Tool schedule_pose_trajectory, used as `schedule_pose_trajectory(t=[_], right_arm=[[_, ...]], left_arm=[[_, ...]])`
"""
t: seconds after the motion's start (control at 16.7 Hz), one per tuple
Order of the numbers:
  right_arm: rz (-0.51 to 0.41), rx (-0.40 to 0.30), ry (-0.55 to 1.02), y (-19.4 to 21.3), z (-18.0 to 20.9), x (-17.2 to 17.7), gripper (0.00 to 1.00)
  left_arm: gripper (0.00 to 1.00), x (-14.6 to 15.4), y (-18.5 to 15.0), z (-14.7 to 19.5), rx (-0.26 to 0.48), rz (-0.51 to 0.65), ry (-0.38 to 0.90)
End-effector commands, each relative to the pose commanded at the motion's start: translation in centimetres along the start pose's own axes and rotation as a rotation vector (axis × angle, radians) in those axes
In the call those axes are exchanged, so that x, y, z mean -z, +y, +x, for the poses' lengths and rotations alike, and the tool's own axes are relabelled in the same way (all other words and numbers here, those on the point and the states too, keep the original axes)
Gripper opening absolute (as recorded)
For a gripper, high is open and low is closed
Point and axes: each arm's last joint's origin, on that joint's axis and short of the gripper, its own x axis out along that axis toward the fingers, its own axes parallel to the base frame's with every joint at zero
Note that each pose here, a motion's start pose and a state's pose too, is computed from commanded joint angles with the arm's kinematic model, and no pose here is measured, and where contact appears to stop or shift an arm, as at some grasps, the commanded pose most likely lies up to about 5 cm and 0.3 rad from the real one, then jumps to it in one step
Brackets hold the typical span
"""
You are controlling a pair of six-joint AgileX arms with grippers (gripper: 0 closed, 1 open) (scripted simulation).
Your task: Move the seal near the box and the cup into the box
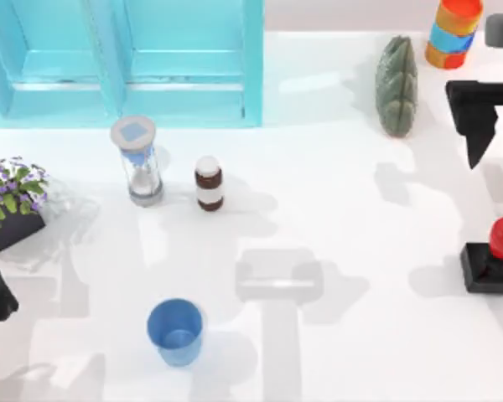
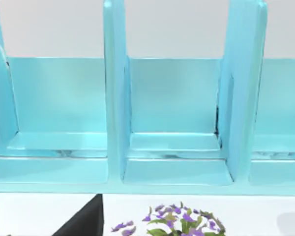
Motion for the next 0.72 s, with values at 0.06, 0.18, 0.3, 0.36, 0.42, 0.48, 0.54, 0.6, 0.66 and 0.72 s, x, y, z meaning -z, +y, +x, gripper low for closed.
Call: schedule_pose_trajectory(t=[0.06, 0.18, 0.3, 0.36, 0.42, 0.48, 0.54, 0.6, 0.66, 0.72], right_arm=[[0.001, -0.001, -0.004, 1.6, 0.3, -0.3, 1.0], [0.001, 0.0, -0.003, 5.8, 1.1, -0.4, 1.0], [-0.005, 0.004, 0.009, 10.7, 2.6, 0.0, 1.0], [-0.008, 0.005, 0.01, 13.4, 3.3, 0.7, 1.0], [-0.01, 0.003, 0.005, 16.0, 3.9, 1.5, 1.0], [-0.01, 0.001, 0.001, 18.6, 4.6, 2.4, 1.0], [-0.007, 0.0, -0.001, 21.1, 5.3, 3.7, 1.0], [-0.006, -0.002, -0.001, 23.4, 6.1, 5.2, 1.0], [-0.005, -0.003, -0.001, 25.3, 6.8, 6.5, 1.0], [-0.003, -0.001, 0.001, 26.9, 7.5, 7.7, 1.0]], left_arm=[[1.0, 0.0, 0.0, 0.0, 0.0, 0.0, 0.0], [1.0, 0.0, 0.0, 0.0, 0.0, 0.0, 0.0], [1.0, 0.0, 0.0, 0.0, 0.0, 0.0, 0.0], [1.0, 0.0, 0.0, 0.0, 0.0, 0.0, 0.0], [1.0, 0.0, 0.0, 0.0, 0.0, 0.0, 0.0], [1.0, 0.0, 0.0, 0.0, 0.0, 0.0, 0.0], [1.0, 0.0, 0.0, 0.0, 0.0, 0.0, 0.0], [1.0, 0.0, 0.0, 0.0, 0.0, 0.0, 0.0], [1.0, 0.0, 0.0, 0.0, 0.0, 0.0, 0.0], [1.0, 0.0, 0.0, 0.0, 0.0, 0.0, 0.0]])
